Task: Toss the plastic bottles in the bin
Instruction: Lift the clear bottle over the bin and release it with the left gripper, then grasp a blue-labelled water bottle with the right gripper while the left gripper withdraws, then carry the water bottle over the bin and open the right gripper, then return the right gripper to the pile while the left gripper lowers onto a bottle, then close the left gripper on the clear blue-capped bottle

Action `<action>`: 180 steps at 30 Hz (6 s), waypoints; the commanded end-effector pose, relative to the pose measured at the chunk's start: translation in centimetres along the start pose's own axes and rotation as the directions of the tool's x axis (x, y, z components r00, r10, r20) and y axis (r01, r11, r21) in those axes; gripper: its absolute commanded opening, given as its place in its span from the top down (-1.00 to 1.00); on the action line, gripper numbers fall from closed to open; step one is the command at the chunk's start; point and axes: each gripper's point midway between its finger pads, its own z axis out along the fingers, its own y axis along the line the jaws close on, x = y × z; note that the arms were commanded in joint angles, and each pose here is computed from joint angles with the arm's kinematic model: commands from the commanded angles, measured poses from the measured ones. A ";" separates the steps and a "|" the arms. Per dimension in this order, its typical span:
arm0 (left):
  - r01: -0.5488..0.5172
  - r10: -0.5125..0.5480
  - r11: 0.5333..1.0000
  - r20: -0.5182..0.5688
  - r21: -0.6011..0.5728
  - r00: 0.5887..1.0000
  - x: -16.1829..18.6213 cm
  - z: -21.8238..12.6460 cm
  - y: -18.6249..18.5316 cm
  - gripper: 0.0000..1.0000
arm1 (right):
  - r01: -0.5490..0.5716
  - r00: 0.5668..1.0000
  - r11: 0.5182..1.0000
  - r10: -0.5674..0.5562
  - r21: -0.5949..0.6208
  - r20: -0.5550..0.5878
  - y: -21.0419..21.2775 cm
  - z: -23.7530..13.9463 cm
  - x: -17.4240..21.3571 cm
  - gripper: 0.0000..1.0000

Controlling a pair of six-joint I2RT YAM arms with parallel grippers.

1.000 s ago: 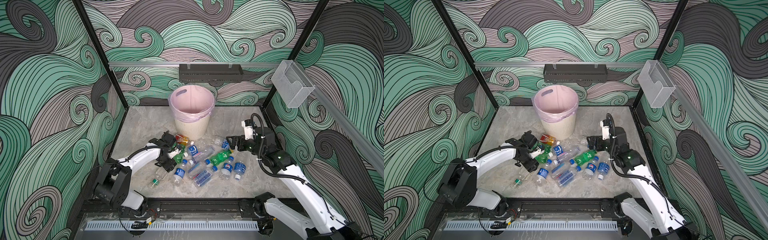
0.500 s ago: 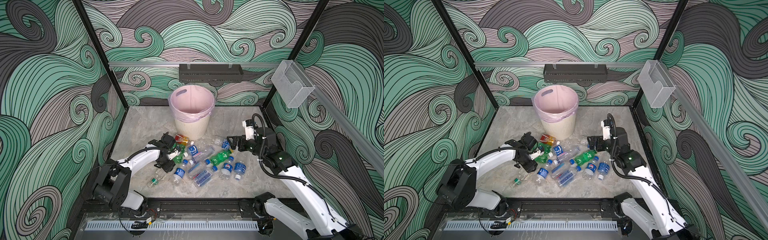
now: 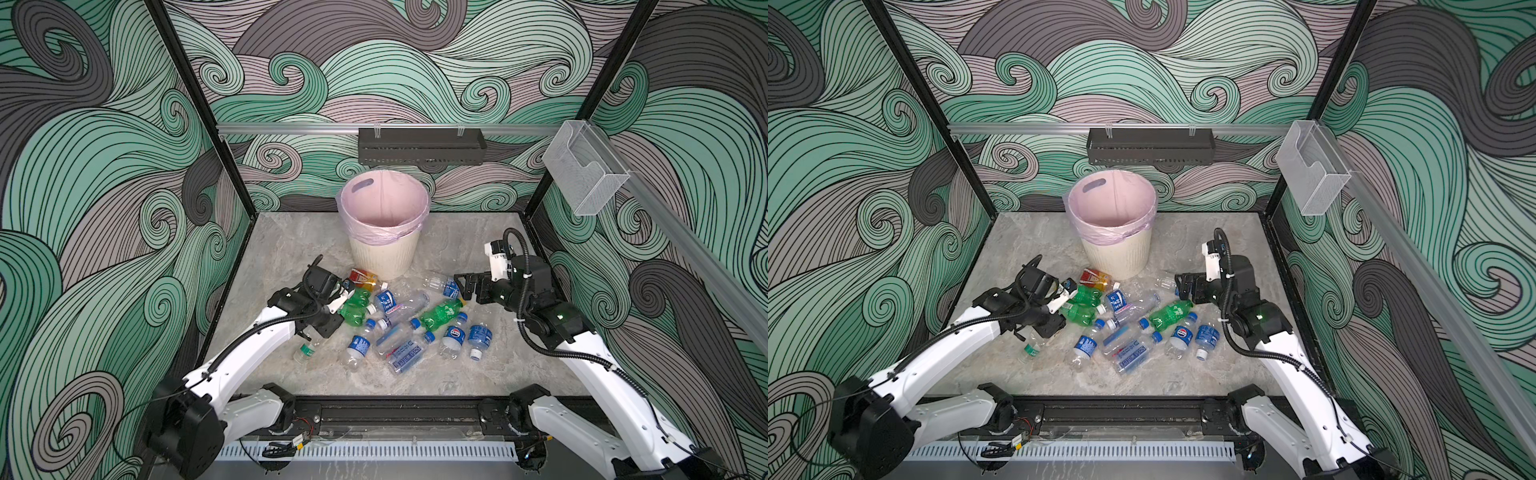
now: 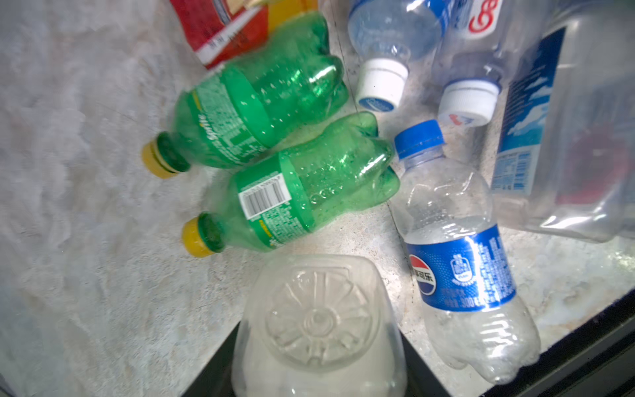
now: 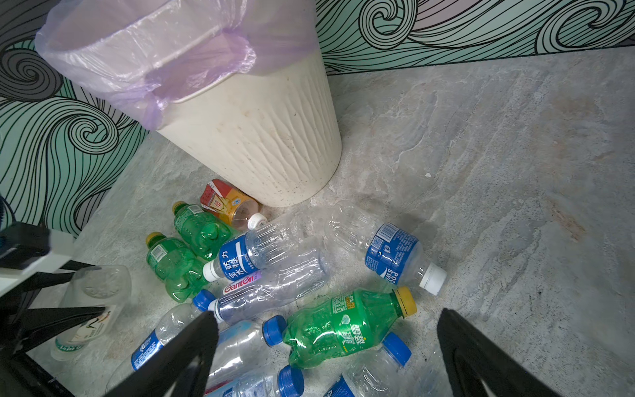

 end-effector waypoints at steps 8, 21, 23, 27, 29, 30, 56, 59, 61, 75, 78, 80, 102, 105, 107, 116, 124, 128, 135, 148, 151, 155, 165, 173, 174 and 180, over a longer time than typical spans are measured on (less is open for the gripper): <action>0.243 -0.187 0.949 0.262 -0.199 0.947 -2.9 -5.4 5.6 0.12 | 0.001 0.998 0.998 0.003 0.070 -0.063 -1.5 1.1 1.4 -0.99; 0.278 -0.166 0.960 0.722 -0.038 0.672 -27.3 -24.7 11.5 0.04 | -0.037 0.992 0.996 0.047 0.084 -0.114 -1.8 1.9 2.4 -0.99; 0.309 -0.199 0.951 0.777 0.006 0.597 -31.1 -26.7 12.8 -0.30 | -0.047 0.991 0.995 0.058 0.091 -0.120 -1.9 1.9 2.6 -0.99; 0.360 -0.246 0.932 0.808 0.046 0.536 -34.7 -26.9 14.6 -0.97 | -0.055 0.986 0.991 0.073 0.123 -0.150 -2.4 1.4 3.4 -0.99; 0.363 -0.256 0.931 0.797 0.050 0.547 -34.5 -26.3 14.5 -0.97 | -0.053 0.983 0.987 0.078 0.150 -0.163 -2.9 0.8 3.9 -0.99; 0.364 -0.259 0.930 0.789 0.049 0.557 -34.1 -25.9 14.4 -0.97 | -0.051 0.982 0.984 0.080 0.168 -0.170 -3.2 0.5 4.3 -0.99; 0.475 -0.388 0.875 0.461 -0.087 0.799 -8.5 -13.0 7.8 -0.97 | -0.189 0.797 0.830 0.442 0.525 -0.411 -9.1 -0.3 16.8 -0.86; 0.476 -0.395 0.875 0.445 -0.084 0.804 -7.6 -11.5 7.3 -0.97 | -0.189 0.794 0.825 0.447 0.532 -0.411 -9.4 0.1 17.3 -0.85; 0.476 -0.395 0.874 0.436 -0.091 0.808 -7.0 -10.8 7.2 -0.97 | -0.203 0.799 0.829 0.448 0.521 -0.401 -9.4 0.7 17.4 -0.84; 0.468 -0.399 0.878 0.386 -0.101 0.832 -5.3 -8.1 6.6 -0.97 | -0.249 0.761 0.804 0.507 0.540 -0.405 -10.3 4.1 19.2 -0.64; 0.475 -0.409 0.876 0.391 -0.086 0.825 -5.3 -7.7 6.4 -0.97 | -0.250 0.760 0.801 0.511 0.544 -0.403 -10.5 4.5 19.4 -0.54; 0.472 -0.411 0.879 0.390 -0.071 0.824 -5.2 -7.4 6.0 -0.97 | -0.240 0.756 0.796 0.512 0.556 -0.408 -10.7 4.6 19.6 -0.52; 0.459 -0.400 0.882 0.353 -0.103 0.846 -4.4 -5.7 6.1 -0.97 | -0.169 0.866 0.933 0.295 0.319 -0.404 -6.7 2.9 11.2 0.02; 0.473 -0.415 0.875 0.344 -0.102 0.842 -4.0 -5.3 6.0 -0.97 | -0.183 0.882 0.958 0.258 0.219 -0.395 -4.6 2.7 9.6 0.04; 0.482 -0.423 0.870 0.344 -0.103 0.838 -3.9 -5.1 6.1 -0.97 | -0.177 0.887 0.972 0.227 0.157 -0.402 -3.1 2.5 8.7 0.05; 0.507 -0.455 0.856 0.320 -0.101 0.831 -3.4 -4.9 6.0 -0.97 | -0.077 0.970 0.976 0.026 -0.206 -0.244 7.5 2.9 -5.5 0.06; 0.496 -0.475 0.868 0.307 0.011 0.825 -4.3 -4.5 4.2 -0.97 | -0.142 0.983 0.930 0.174 -0.339 0.065 13.3 8.9 -23.3 -0.53; 0.487 -0.493 0.868 0.288 0.097 0.821 -4.4 -4.3 2.7 -0.97 | -0.137 0.988 0.933 0.153 -0.334 0.022 13.8 11.4 -23.9 -0.70; 0.479 -0.495 0.868 0.299 0.129 0.816 -3.7 -5.6 1.8 -0.97 | -0.076 0.992 0.922 0.108 -0.379 0.063 14.1 8.9 -22.1 -0.75; 0.473 -0.516 0.850 0.186 0.232 0.836 -3.3 -3.4 -1.3 -0.95 | -0.031 0.999 0.985 0.032 -0.171 0.003 7.4 3.4 -9.6 -0.92; 0.477 -0.520 0.845 0.161 0.243 0.839 -3.1 -2.5 -2.0 -0.95 | -0.046 0.999 0.993 0.045 -0.107 -0.015 5.5 2.8 -7.0 -0.96; 0.488 -0.523 0.837 0.097 0.248 0.847 -2.3 -1.0 -3.5 -0.93 | -0.069 0.997 0.996 0.067 -0.049 -0.050 3.4 2.4 -3.9 -0.99; 0.456 -0.453 0.870 -0.063 0.188 0.889 -0.5 2.4 -7.0 -0.87 | -0.080 0.982 0.994 0.091 0.068 -0.165 -0.2 3.1 1.4 -0.99; 0.431 -0.409 0.886 -0.151 0.171 0.900 0.3 5.5 -9.3 -0.70 | -0.072 0.975 0.989 0.097 0.128 -0.201 -2.2 3.8 3.1 -0.99; 0.433 -0.409 0.885 -0.160 0.172 0.898 0.5 5.9 -9.5 -0.68 | -0.074 0.974 0.988 0.100 0.133 -0.202 -2.4 3.8 3.2 -0.99; 0.432 -0.396 0.881 -0.197 0.194 0.897 1.2 7.4 -10.8 -0.46 | -0.091 0.971 0.984 0.122 0.154 -0.204 -3.3 3.9 4.1 -0.99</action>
